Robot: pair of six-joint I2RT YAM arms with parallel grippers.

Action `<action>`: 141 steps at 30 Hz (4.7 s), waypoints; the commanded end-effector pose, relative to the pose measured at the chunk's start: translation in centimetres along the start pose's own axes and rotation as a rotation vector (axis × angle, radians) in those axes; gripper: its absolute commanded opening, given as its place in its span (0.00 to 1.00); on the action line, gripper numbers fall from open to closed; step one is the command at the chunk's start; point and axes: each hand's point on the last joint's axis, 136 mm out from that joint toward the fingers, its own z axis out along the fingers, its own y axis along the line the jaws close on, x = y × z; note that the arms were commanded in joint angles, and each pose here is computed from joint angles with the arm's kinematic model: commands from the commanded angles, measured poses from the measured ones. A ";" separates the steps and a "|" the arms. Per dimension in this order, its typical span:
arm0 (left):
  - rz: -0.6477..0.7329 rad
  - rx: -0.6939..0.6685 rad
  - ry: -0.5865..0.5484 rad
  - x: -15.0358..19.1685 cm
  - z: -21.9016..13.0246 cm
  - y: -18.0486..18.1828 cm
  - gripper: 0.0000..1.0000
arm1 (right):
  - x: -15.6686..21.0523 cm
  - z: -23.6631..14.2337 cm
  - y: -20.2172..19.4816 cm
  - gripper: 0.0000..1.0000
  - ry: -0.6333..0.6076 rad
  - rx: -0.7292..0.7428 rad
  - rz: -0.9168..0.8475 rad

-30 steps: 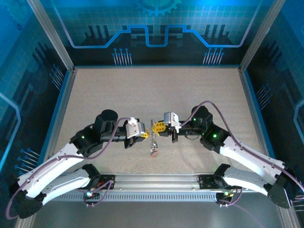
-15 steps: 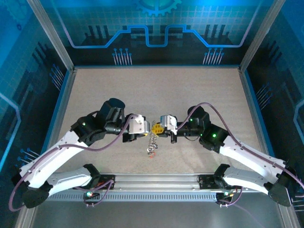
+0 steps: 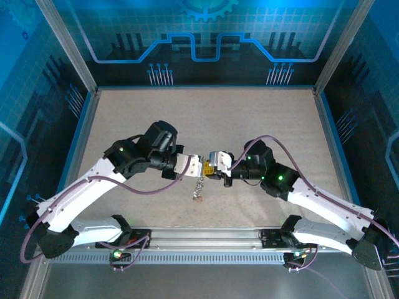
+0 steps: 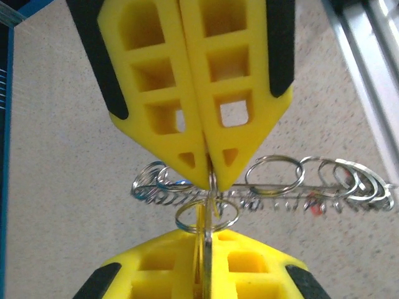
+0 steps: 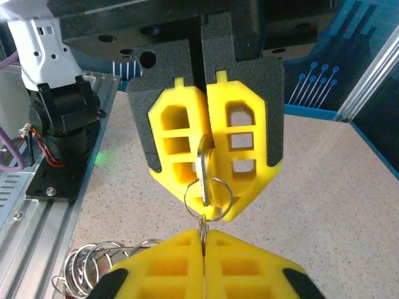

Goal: Put the keys on the keyring

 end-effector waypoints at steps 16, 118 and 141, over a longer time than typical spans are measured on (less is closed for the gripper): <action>0.712 -0.220 0.314 0.4 0.2 8.8 0.00 | 2.9 -5.9 -4.1 0.84 -0.063 0.292 0.048; -0.270 0.086 0.722 29.6 18.5 14.9 0.14 | 13.0 -24.3 -12.0 1.00 0.076 1.273 0.372; -1.369 -0.939 -0.068 30.1 -1.7 11.6 0.99 | 19.1 -20.0 -15.8 1.00 0.166 1.223 0.487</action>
